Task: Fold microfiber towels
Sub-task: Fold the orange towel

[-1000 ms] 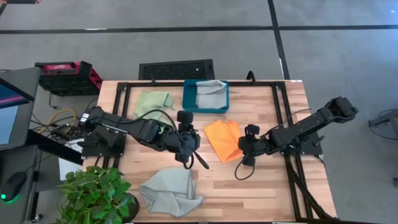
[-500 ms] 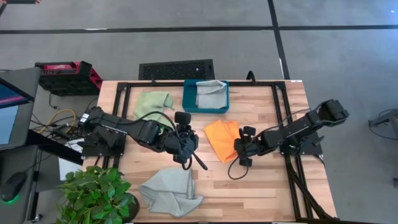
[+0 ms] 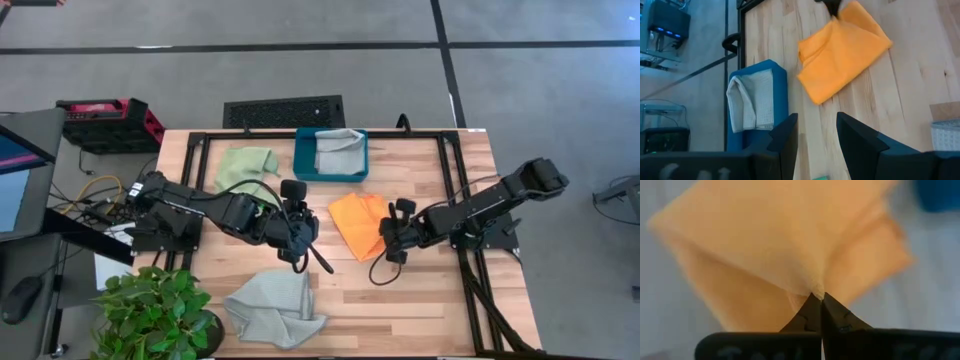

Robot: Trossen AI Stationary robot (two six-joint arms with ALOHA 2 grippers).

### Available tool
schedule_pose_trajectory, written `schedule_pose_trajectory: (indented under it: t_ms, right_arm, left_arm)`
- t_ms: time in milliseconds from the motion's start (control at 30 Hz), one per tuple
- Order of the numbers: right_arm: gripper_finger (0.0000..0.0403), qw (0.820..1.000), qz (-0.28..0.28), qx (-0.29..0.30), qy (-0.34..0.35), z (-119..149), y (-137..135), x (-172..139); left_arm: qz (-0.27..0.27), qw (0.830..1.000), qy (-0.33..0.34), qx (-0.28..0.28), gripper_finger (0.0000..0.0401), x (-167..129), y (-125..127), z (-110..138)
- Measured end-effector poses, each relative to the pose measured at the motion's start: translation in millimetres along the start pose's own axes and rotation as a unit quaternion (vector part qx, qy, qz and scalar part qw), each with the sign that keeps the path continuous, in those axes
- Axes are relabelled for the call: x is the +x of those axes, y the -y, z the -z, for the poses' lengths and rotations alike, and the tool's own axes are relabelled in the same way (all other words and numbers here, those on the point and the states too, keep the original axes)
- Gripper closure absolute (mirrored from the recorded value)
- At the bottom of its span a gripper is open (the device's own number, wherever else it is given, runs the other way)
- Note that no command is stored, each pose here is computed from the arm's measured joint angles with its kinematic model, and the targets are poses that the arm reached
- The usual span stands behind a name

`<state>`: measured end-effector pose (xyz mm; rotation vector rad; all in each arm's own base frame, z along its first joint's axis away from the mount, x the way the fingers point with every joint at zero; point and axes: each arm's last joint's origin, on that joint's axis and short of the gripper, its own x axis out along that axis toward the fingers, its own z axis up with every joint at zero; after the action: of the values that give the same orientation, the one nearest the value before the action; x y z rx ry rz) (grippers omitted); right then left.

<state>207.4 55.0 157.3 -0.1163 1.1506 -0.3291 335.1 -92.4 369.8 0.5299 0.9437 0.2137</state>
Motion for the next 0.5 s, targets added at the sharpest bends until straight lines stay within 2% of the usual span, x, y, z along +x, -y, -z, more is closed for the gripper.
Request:
schedule_pose_trajectory:
  t_ms: [100, 233, 400, 500]
  right_arm:
    - [0.0394, 0.999, 0.033, 0.007, -0.014, 3.1, 6.6, -13.2]
    - [0.0397, 0.998, 0.043, 0.024, -0.03, 10.0, 10.5, -23.7]
    - [0.0397, 0.997, 0.078, 0.023, 0.006, 13.0, 11.2, -33.6]
    - [0.0399, 0.994, 0.1, 0.044, 0.0, 17.4, 16.0, -36.7]
  left_arm:
    - [0.0, 1.0, 0.0, 0.0, 0.0273, -0.1, -0.1, 0.0]
    - [0.0, 1.0, -0.002, 0.001, 0.0273, 0.0, -0.1, 0.4]
    - [-0.001, 1.0, -0.003, 0.002, 0.0273, 0.2, -0.4, 0.6]
    - [-0.002, 1.0, -0.003, 0.002, 0.0273, 0.3, -0.5, 0.5]
